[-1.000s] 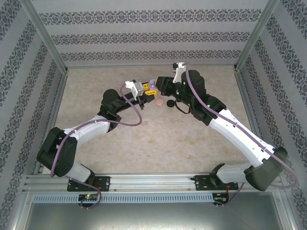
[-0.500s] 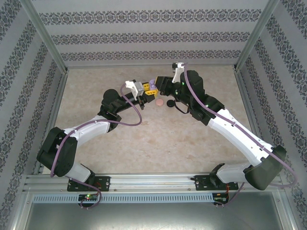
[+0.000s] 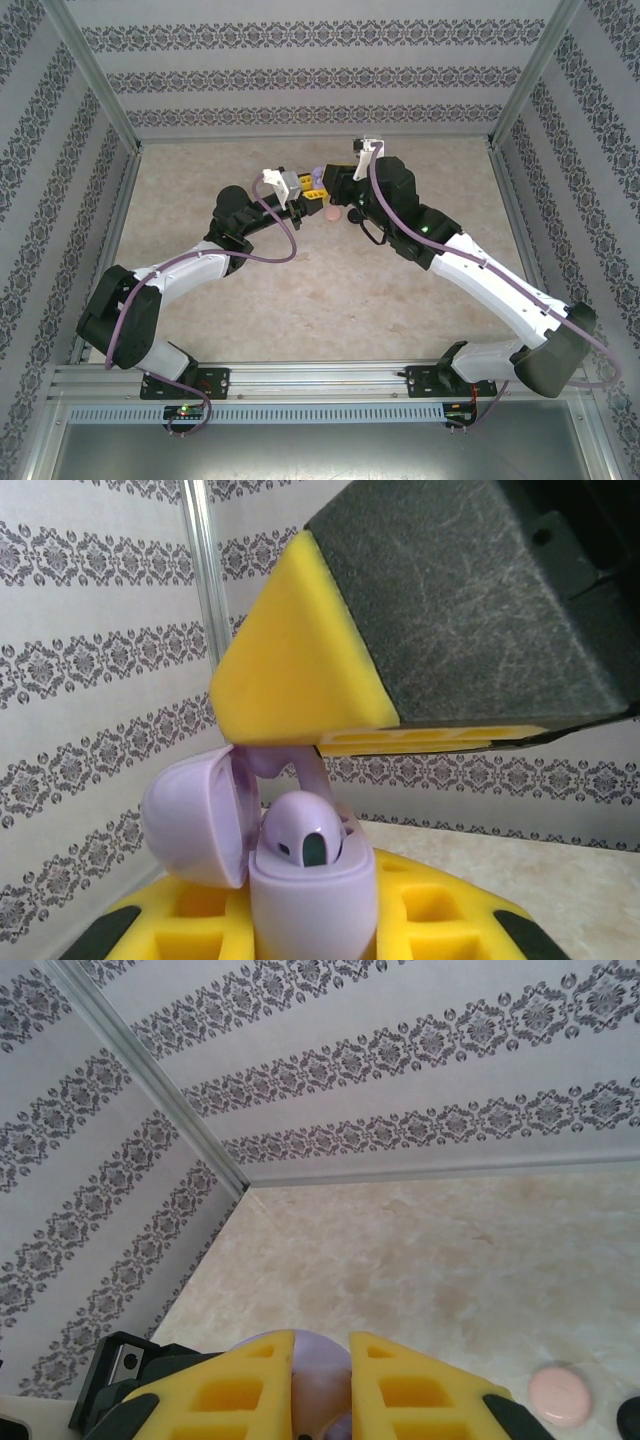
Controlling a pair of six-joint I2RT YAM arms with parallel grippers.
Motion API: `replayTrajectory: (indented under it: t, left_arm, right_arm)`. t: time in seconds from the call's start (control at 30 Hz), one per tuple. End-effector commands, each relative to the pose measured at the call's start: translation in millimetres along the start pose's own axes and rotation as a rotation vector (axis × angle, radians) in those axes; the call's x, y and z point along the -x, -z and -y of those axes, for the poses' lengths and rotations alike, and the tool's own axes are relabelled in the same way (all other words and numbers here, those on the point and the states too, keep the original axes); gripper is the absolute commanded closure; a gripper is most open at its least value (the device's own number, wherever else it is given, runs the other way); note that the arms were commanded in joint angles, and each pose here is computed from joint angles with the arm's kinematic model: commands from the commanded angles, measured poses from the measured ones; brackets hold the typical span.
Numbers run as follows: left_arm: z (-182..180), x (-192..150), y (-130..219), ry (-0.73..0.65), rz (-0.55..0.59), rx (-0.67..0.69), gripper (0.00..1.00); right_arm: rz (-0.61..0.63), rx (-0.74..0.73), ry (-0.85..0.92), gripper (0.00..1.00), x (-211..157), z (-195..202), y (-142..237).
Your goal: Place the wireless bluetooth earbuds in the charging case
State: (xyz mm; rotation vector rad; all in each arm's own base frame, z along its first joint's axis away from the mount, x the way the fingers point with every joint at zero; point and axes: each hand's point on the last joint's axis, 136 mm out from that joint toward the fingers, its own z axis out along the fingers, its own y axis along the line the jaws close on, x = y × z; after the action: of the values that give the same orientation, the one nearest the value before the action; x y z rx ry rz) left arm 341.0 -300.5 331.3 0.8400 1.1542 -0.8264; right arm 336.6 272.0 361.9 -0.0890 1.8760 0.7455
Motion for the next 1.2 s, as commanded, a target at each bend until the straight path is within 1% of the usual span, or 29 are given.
replayTrajectory:
  t: [0.0,0.1,0.33,0.47,0.6,0.77,0.9,1.03,1.1,1.17]
  left_arm:
    - [9,39,-4,-0.069,0.101,-0.026,1.00]
    - [8,37,-4,-0.068,0.098,-0.024,1.00]
    - [9,33,-6,-0.060,0.094,-0.026,1.00]
    - [10,30,-7,-0.053,0.089,-0.029,1.00]
    - [10,27,-8,-0.048,0.086,-0.029,1.00]
    - [9,23,-8,-0.038,0.083,-0.027,1.00]
    - [10,20,-9,-0.031,0.080,-0.030,1.00]
    - [12,13,-8,-0.019,0.064,-0.040,1.00]
    - [16,8,-8,-0.011,0.044,-0.059,1.00]
    - [18,2,-7,0.000,0.020,-0.075,1.00]
  right_arm:
    - [-0.098,0.002,0.047,0.82,-33,-2,-1]
    - [-0.099,0.004,0.049,0.79,-31,-4,-2]
    - [-0.064,0.017,0.036,0.65,-11,-14,0]
    - [-0.051,0.034,0.027,0.53,-1,-22,-1]
    - [-0.022,0.032,0.003,0.36,11,-22,2]
    - [0.037,0.046,-0.056,0.27,39,-14,25]
    - [0.059,0.049,-0.111,0.25,53,0,46]
    - [0.013,0.029,-0.157,0.27,50,21,47]
    - [-0.051,0.033,-0.182,0.34,44,29,38]
    - [-0.124,0.036,-0.194,0.44,34,35,26]
